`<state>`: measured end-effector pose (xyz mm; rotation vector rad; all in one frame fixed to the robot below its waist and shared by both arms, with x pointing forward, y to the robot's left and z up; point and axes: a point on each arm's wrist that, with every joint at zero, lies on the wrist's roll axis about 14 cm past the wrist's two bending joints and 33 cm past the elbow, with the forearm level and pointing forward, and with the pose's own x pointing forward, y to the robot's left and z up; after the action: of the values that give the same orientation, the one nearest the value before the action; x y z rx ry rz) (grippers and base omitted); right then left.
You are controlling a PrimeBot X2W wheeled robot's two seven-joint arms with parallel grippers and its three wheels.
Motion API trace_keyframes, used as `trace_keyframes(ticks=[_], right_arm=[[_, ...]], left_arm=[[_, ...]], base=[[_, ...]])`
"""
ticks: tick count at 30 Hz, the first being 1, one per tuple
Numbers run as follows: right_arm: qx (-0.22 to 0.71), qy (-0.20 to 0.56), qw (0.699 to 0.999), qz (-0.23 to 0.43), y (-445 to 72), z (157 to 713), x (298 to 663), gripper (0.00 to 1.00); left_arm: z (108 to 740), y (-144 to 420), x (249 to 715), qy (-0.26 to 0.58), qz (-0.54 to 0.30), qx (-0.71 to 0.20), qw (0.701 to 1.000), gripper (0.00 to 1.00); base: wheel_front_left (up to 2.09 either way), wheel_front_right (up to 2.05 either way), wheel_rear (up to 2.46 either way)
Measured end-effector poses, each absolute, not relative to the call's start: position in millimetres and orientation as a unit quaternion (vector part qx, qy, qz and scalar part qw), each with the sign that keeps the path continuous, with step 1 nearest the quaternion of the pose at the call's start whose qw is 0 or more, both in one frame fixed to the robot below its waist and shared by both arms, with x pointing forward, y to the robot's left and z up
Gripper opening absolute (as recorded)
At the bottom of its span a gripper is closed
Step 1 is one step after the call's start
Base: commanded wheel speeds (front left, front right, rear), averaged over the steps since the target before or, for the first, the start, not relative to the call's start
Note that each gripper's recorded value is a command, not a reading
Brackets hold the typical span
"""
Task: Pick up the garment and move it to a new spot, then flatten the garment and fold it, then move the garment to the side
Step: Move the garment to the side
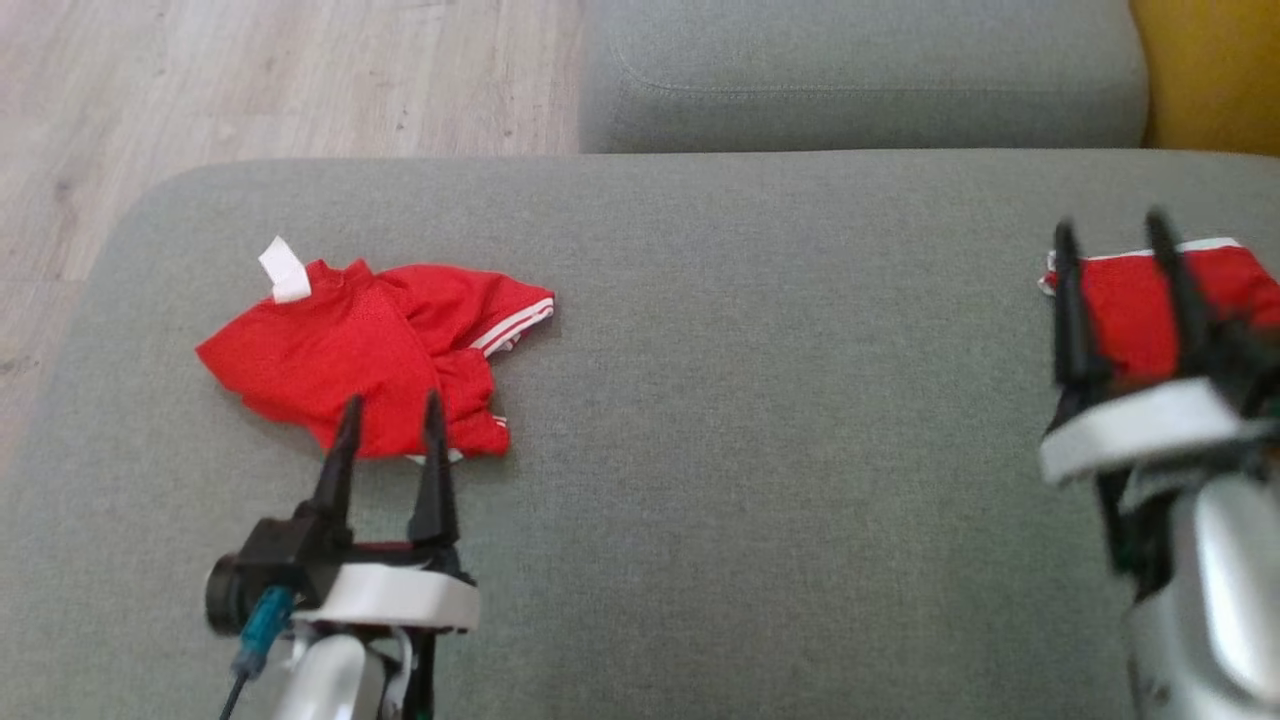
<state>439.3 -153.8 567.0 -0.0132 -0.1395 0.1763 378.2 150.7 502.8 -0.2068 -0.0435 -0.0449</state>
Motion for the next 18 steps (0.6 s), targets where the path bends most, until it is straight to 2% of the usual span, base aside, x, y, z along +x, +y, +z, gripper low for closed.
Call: trace_keyframes(ticks=[7,18], right_arm=[[0.020,-0.018,0.996,0.082,-148.6,508.8,399.3,1.00],[0.069,-0.001,0.995,0.072,-148.6,485.6,372.1,1.00]], left_arm=[[492.4,152.6,366.0,-0.008,-0.021,-0.093,0.995,1.00],[484.5,146.5,356.9,0.002,-0.035,-0.087,0.996,1.00]], base=[[0.00,0.00,0.00],[0.00,0.00,0.00]])
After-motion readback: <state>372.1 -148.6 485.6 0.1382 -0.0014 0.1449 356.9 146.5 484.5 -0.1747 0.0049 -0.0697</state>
